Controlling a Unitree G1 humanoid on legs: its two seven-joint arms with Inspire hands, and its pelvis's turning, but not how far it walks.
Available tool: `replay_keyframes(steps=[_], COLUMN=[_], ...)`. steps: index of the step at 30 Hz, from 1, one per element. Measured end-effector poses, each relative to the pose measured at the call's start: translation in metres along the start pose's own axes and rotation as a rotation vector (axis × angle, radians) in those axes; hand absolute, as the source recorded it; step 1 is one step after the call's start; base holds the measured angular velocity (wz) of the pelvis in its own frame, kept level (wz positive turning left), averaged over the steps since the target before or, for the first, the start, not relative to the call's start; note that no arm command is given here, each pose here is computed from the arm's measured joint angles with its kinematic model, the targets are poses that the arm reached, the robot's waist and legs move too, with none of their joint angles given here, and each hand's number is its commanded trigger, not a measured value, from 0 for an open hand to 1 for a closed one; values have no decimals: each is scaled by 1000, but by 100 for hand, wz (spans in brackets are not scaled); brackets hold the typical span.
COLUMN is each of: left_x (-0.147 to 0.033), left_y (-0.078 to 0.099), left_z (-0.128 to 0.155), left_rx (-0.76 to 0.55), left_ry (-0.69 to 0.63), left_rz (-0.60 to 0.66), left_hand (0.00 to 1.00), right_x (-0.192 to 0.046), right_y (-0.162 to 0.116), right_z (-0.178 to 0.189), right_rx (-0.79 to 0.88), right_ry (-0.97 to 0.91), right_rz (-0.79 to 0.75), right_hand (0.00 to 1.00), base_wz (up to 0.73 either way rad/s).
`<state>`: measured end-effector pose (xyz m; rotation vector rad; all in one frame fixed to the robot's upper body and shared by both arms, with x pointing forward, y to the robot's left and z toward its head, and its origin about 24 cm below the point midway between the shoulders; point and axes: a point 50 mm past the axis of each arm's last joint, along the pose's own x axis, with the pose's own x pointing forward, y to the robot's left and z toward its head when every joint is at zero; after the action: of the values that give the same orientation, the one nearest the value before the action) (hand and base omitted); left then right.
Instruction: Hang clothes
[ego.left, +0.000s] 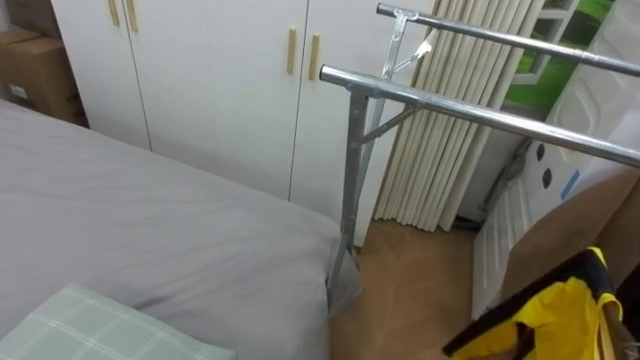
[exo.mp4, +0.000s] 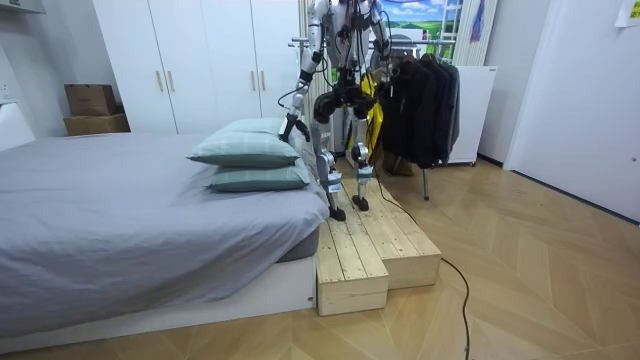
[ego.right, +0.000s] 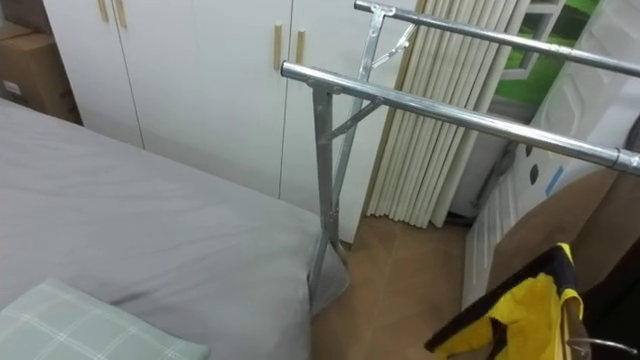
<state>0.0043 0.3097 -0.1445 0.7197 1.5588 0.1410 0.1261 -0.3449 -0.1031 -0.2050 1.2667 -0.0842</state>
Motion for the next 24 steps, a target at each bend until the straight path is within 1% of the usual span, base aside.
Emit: replay_keyframes(steps=[7, 10, 12, 15, 18, 24], left_x=[0, 0, 0, 0, 0, 0], left_y=[-1, 0, 0, 0, -1, -2], left_z=[0, 0, 0, 1, 2, 2], left_rx=[2, 2, -1, 8, 21, 28], left_ry=[1, 4, 5, -1, -2, 1], left_rz=[4, 2, -1, 0, -2, -5], left_hand=[0, 0, 0, 0, 0, 0], right_x=[-1, -5, -7, -10, -13, -13], right_y=[-1, -2, -2, -2, -1, 1], right_z=[29, 49, 69, 86, 96, 98], right_rx=[-22, -74, -110, -116, -123, -150], right_ry=[-68, -120, -162, -201, -225, -225], right_rz=[-5, -24, -29, -28, -29, -14], right_hand=[100, 100, 100, 100, 100, 100], base_wz=[0, 0, 0, 4, 4, 0])
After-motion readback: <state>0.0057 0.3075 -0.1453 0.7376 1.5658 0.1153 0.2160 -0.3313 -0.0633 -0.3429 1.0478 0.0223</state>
